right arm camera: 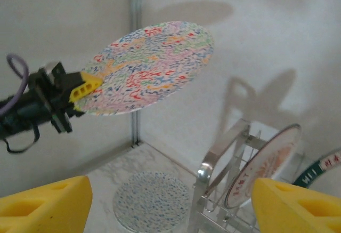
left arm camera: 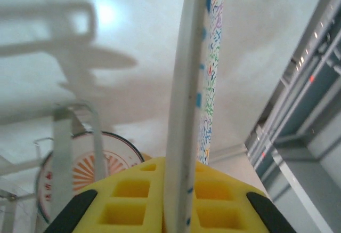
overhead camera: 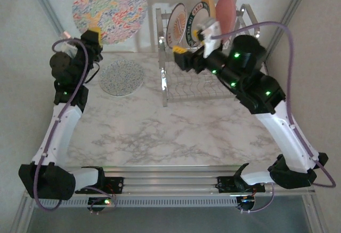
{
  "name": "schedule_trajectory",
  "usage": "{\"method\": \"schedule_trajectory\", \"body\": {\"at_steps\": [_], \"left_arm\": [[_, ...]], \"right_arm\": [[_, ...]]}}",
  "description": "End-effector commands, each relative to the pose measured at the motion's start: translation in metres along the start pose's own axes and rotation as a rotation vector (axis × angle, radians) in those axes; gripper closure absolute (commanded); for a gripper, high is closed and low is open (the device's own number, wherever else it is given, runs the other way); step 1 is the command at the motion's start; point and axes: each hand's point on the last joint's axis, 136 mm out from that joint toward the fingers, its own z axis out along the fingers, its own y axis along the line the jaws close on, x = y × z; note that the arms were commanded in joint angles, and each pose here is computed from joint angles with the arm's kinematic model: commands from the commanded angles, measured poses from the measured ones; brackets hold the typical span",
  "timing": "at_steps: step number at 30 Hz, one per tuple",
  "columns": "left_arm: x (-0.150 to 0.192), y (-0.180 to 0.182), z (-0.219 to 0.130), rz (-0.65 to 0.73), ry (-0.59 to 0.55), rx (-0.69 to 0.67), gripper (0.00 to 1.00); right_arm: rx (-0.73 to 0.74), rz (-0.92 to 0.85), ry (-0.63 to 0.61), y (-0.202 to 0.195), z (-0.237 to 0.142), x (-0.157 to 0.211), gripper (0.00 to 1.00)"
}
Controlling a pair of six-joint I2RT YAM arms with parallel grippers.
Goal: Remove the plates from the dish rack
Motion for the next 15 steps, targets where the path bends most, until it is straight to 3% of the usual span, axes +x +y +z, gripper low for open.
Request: {"method": "schedule_trajectory", "body": {"at_steps": [1, 8, 15], "left_arm": [[-0.016, -0.009, -0.027, -0.010, -0.099, 0.054, 1.00], [-0.028, 0.106, -0.069, -0.009, -0.210, -0.254, 1.00], [-0.025, 0.199, -0.100, -0.017, -0.242, -0.438, 1.00]], "right_arm": [[0.040, -0.225, 0.034, 0.015, 0.013, 0.008, 0.20], [-0.015, -0.288, 0.059, 0.049, 0.031, 0.024, 0.16], [-0.050, -0.237, 0.080, 0.059, 0.034, 0.036, 0.14]]}}
